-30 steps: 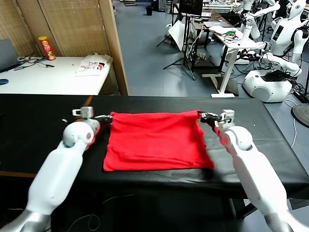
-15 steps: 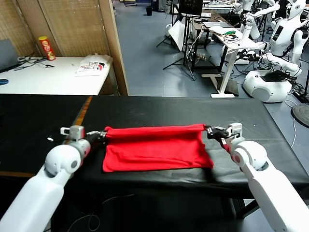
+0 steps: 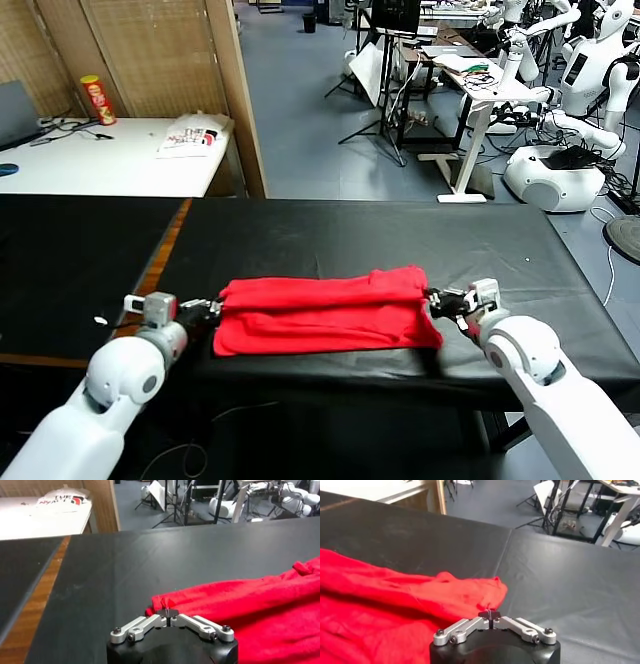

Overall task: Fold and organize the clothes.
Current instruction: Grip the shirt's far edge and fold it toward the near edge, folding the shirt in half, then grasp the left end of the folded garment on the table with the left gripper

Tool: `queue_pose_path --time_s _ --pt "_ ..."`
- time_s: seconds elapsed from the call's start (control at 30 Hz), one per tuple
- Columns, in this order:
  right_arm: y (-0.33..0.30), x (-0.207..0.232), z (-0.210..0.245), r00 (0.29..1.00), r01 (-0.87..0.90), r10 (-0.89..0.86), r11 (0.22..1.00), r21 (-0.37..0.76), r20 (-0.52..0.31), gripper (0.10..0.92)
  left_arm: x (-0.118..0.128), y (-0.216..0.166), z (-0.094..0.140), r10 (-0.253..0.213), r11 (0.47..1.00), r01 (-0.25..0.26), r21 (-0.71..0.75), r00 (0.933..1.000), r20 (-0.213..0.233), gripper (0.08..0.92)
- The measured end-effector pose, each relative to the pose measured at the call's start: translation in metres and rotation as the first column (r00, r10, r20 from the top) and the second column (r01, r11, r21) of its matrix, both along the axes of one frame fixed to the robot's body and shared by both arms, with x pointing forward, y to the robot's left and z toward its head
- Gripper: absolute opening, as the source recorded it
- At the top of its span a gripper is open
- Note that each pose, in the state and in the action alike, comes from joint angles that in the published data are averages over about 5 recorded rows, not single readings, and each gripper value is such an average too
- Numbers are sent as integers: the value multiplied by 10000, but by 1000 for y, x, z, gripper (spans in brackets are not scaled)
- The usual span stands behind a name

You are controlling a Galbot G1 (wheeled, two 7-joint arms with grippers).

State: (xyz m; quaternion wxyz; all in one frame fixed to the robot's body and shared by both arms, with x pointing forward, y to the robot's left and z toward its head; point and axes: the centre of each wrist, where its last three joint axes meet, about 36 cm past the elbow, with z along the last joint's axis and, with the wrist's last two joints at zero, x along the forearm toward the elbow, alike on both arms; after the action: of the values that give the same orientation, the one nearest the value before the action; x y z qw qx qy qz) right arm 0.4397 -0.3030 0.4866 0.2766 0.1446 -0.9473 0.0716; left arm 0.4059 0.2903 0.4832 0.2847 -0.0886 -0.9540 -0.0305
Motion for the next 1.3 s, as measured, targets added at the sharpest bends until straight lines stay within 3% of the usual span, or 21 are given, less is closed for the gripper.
queue_pose_path --time_s 0.17,0.27,0.4,0.5,0.8,1.0,1.1,1.3 --pt "-2 -3 14 9993 184 -195 9992 353 324 641 -6 0 5 0 10000 0 -10 10000 74 387" --pt "-5 3 19 9968 552 -577 9974 455 560 759 -8 -1 10 31 10000 -30 -61 9998 204 555" --pt "-4 19 10 9904 1005 -1040 9940 422 912 796 -2 0 13 225 9992 -215 -325 9993 311 741" --pt "-1 33 -5 9857 1214 -1269 9911 548 1109 798 11 2 10 504 9964 -485 -689 9984 248 791" --pt "15 68 -48 9823 1625 -1712 9807 1092 755 793 58 6 -19 1081 9832 -1118 -1444 9936 -337 798" --pt "24 78 -64 9823 1686 -1777 9766 1335 594 667 71 8 -38 1207 9763 -1325 -1713 9896 -778 791" --pt "28 79 -70 9810 1761 -1853 9748 1371 576 522 75 10 -44 1253 9741 -1399 -1779 9879 -909 705" --pt "40 74 -78 9683 2126 -2273 9677 1356 1032 215 77 9 -51 1414 9758 -1545 -1549 9856 -929 375"
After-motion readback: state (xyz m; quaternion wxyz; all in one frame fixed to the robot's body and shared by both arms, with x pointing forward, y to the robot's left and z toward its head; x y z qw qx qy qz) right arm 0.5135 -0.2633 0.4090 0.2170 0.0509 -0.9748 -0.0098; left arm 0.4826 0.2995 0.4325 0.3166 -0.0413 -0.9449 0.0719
